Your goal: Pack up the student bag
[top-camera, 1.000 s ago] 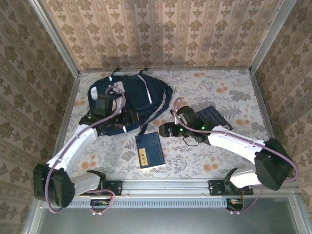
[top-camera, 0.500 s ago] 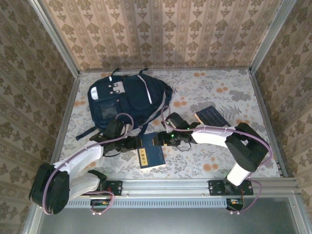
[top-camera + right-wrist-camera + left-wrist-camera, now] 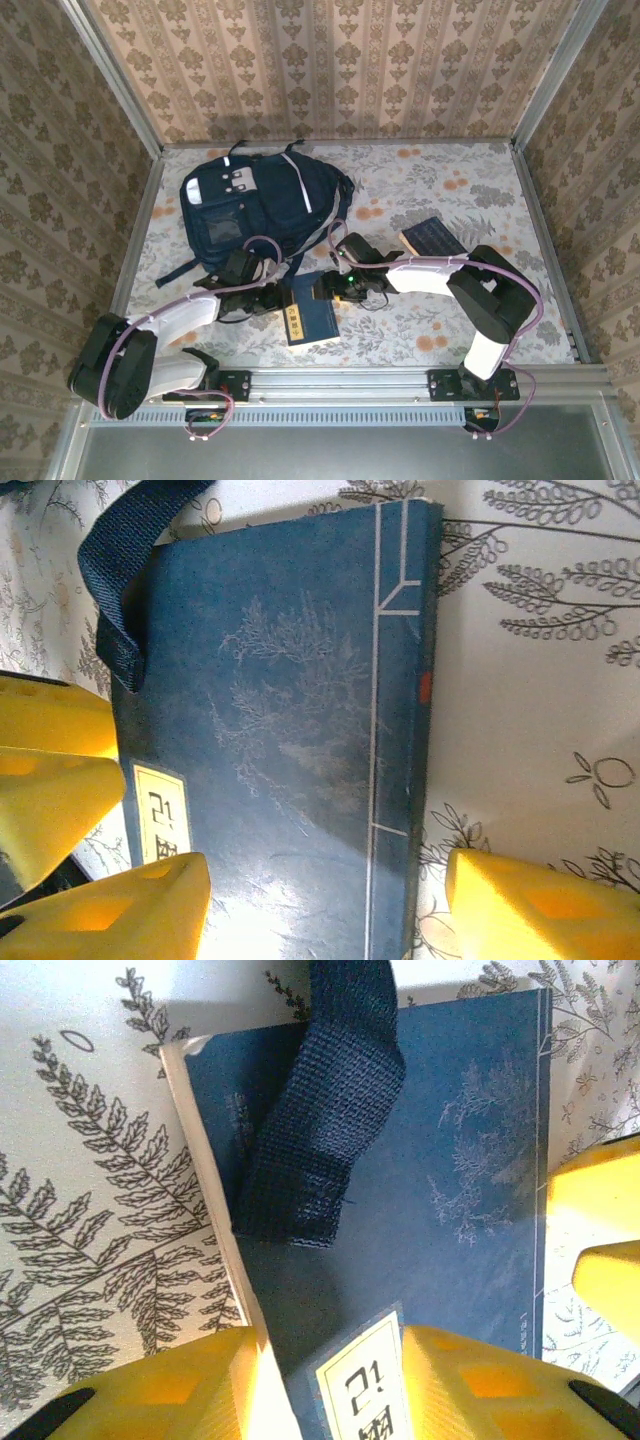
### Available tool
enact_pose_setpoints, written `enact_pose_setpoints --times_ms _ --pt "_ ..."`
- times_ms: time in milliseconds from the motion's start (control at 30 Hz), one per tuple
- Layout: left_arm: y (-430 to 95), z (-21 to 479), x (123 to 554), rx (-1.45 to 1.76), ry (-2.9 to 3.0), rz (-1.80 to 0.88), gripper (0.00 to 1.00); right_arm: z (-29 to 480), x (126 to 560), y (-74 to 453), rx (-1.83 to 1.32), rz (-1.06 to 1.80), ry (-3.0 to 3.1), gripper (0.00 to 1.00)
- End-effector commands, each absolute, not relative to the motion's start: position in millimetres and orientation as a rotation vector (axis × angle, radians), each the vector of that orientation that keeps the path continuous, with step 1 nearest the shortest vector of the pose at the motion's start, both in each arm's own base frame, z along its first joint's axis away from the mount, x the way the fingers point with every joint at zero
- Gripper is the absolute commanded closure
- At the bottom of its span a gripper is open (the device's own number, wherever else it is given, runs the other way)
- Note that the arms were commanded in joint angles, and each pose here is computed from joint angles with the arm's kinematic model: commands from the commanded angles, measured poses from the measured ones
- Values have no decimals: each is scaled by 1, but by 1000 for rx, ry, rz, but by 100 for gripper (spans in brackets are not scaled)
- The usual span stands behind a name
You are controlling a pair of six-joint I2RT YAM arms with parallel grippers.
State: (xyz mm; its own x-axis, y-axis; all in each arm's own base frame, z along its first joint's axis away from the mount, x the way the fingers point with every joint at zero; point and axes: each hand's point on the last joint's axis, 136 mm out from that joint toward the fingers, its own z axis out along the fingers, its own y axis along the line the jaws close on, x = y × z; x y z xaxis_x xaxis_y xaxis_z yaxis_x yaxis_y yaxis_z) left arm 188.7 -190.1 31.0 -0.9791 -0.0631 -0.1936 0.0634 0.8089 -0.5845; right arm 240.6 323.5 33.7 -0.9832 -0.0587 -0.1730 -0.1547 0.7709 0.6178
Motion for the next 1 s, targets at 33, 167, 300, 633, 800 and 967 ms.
enact_pose_setpoints --times_ms 33,167,300,633,800,967 --pt "-191 22 182 21 2804 -929 59 26 236 333 -156 1084 2836 36" --pt "-191 22 181 32 2802 -933 62 32 233 343 -157 1177 2829 37" --pt "-191 21 180 36 2801 -936 63 41 229 352 -166 1262 2823 37" --pt "-192 20 177 30 2807 -947 68 92 228 367 -82 1567 2691 38" --pt "-191 22 177 33 2797 -946 68 102 227 373 -94 1636 2666 38" --pt "-190 19 175 28 2801 -951 69 97 227 375 -57 1691 2655 38"
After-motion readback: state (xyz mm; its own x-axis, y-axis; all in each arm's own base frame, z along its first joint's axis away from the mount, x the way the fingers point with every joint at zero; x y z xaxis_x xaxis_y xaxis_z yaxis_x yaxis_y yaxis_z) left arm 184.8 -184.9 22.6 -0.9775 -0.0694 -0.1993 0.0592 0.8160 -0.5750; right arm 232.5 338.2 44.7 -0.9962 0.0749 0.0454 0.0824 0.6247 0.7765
